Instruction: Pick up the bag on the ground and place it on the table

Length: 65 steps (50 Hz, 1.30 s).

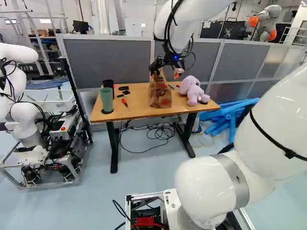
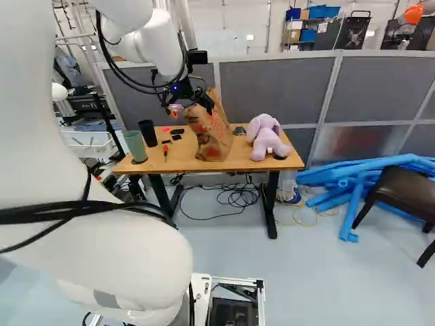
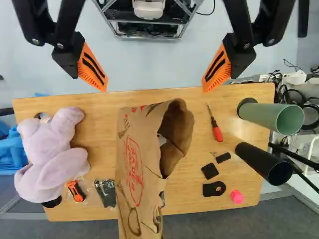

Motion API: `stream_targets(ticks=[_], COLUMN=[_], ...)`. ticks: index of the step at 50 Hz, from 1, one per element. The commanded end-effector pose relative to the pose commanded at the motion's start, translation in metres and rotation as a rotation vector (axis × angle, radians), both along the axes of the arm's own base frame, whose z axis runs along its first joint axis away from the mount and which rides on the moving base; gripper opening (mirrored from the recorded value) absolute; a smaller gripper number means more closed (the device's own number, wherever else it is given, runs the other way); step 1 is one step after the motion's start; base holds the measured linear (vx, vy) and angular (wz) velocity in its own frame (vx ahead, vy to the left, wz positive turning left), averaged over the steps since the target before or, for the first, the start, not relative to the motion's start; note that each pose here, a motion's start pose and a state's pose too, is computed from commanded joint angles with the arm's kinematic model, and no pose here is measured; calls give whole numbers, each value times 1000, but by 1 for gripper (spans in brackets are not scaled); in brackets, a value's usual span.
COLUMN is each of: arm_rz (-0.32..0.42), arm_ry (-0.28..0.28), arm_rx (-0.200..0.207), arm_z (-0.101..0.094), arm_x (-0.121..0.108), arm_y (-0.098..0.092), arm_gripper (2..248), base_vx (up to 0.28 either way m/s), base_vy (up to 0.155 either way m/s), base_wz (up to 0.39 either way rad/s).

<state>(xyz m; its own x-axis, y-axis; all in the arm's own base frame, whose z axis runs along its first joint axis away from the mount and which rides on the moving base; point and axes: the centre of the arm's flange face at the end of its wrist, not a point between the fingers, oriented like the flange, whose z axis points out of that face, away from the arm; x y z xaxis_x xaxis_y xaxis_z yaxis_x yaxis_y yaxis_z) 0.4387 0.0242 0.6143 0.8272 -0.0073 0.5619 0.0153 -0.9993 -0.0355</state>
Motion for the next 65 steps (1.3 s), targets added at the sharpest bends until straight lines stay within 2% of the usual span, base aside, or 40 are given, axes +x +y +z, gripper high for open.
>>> stream_targets(ticks=[30, 65], arm_rz=[-7, -16], arm_ry=[-141, -351], arm_rx=[-4, -13], arm_z=[-65, -152], arm_x=[-16, -63], arm_y=[-6, -15], arm_gripper=[247, 247], base_vx=[0, 0], base_vy=[0, 0], base_wz=[0, 0])
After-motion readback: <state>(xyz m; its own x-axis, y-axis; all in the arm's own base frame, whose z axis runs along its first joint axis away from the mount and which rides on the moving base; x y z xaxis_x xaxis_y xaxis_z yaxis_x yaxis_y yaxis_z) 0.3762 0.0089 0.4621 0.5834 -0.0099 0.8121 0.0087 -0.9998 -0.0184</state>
